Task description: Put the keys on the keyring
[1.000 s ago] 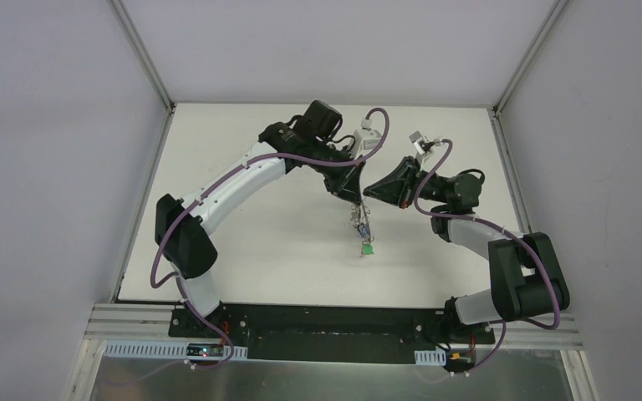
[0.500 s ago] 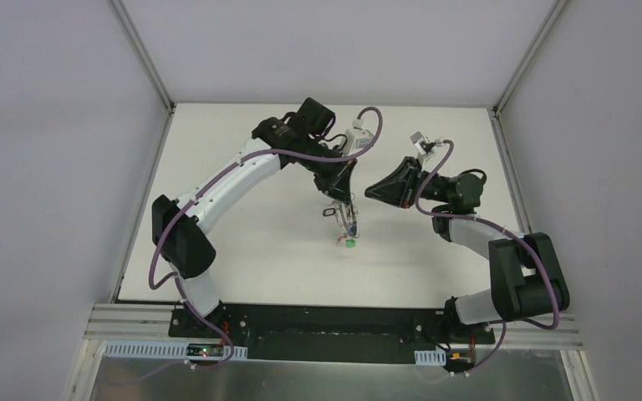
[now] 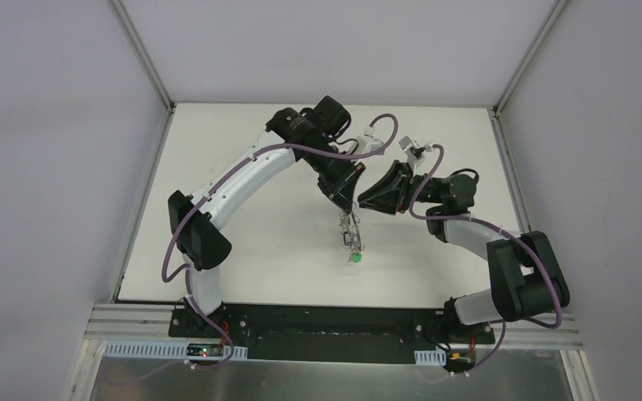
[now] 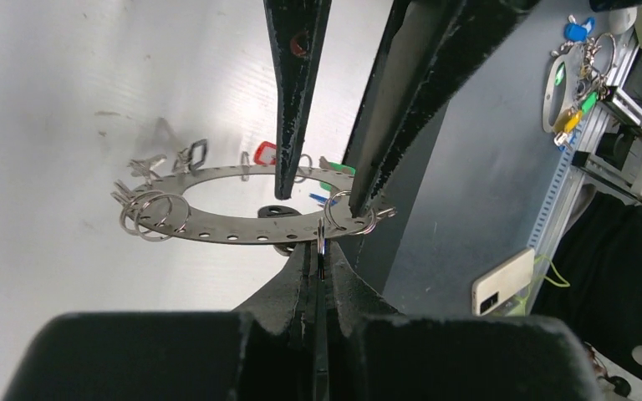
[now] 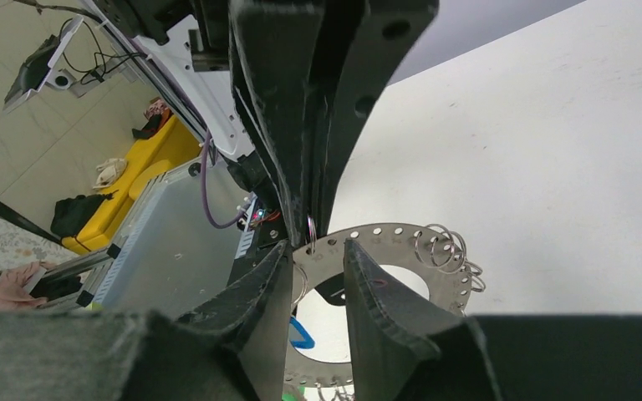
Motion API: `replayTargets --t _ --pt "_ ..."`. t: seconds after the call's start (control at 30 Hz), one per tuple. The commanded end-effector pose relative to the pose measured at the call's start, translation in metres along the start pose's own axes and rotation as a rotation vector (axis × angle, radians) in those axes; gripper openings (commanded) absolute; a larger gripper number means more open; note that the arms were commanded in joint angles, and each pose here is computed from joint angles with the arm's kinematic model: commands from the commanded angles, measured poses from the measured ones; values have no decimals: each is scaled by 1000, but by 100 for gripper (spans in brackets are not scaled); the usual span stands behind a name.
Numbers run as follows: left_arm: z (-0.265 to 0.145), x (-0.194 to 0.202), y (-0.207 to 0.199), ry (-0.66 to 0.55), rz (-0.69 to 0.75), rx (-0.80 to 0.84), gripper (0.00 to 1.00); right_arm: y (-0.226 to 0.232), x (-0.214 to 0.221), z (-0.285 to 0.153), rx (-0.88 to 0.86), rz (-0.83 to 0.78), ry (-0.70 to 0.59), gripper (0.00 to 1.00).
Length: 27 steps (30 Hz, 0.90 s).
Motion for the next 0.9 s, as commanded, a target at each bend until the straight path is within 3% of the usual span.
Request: replayTargets --t 0.0,0.47,0.87 --pt "-6 2 -16 53 -26 -13 0 11 -8 7 -50 -115 24 31" --pt "0 1 -14 79 -41 -47 0 9 2 17 -62 -92 54 28" --pt "3 1 -13 83 -43 -49 0 6 7 21 -65 -69 68 13"
Point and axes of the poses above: each gripper's point midway between its finger pads, its own z axis out along the fingers, its own y axis along the line the jaws close on, x = y × z, the point moved 3 cm from there along -z, back along the fingers, and after that the axes turned 12 degrees about z, right-handed, at the moved point
